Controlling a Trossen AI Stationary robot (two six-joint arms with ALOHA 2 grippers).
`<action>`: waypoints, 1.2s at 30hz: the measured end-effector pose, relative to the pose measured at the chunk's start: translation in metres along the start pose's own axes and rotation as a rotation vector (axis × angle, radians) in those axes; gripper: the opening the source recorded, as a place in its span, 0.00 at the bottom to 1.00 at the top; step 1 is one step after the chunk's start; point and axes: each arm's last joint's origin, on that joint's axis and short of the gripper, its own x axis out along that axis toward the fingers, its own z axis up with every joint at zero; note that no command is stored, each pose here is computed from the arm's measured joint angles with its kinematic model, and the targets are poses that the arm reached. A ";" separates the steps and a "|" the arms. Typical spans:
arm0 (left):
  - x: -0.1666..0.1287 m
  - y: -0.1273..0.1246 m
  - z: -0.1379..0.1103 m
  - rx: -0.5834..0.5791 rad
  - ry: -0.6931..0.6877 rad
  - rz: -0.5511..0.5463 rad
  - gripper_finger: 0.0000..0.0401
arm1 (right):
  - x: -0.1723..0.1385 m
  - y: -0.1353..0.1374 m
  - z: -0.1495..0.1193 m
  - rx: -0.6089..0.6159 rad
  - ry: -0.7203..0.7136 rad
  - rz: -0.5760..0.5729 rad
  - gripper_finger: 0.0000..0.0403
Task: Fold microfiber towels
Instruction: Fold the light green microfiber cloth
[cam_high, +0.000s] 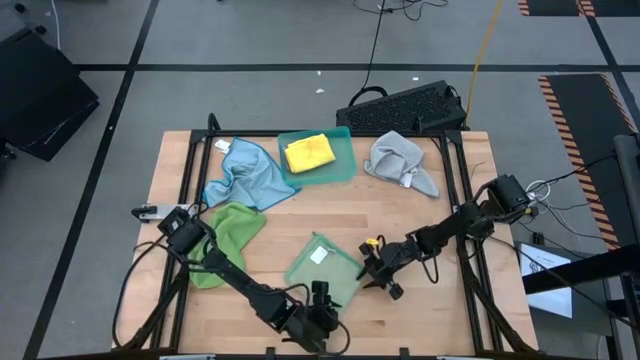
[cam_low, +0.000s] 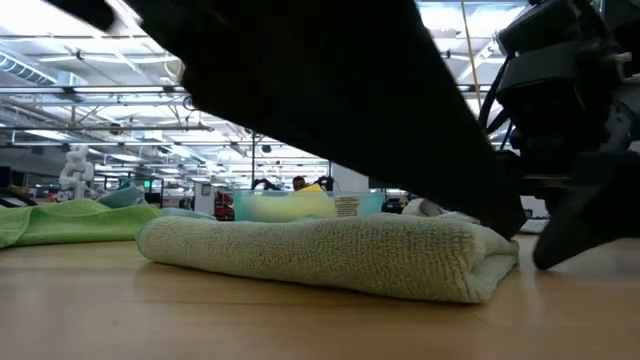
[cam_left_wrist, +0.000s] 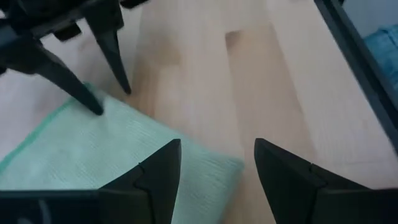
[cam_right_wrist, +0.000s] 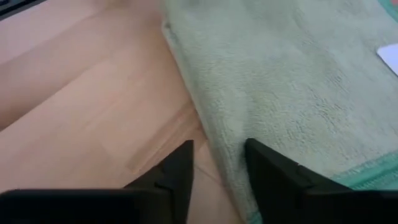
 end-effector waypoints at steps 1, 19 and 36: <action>0.002 0.002 -0.002 0.008 -0.007 0.001 0.52 | 0.000 0.000 0.000 0.014 0.000 -0.002 0.28; -0.004 0.021 -0.039 0.141 0.161 0.187 0.52 | 0.001 0.010 0.006 0.442 -0.058 -0.051 0.03; -0.036 0.028 0.003 0.020 -0.077 0.340 0.52 | -0.014 -0.002 0.032 0.735 -0.278 -0.006 0.02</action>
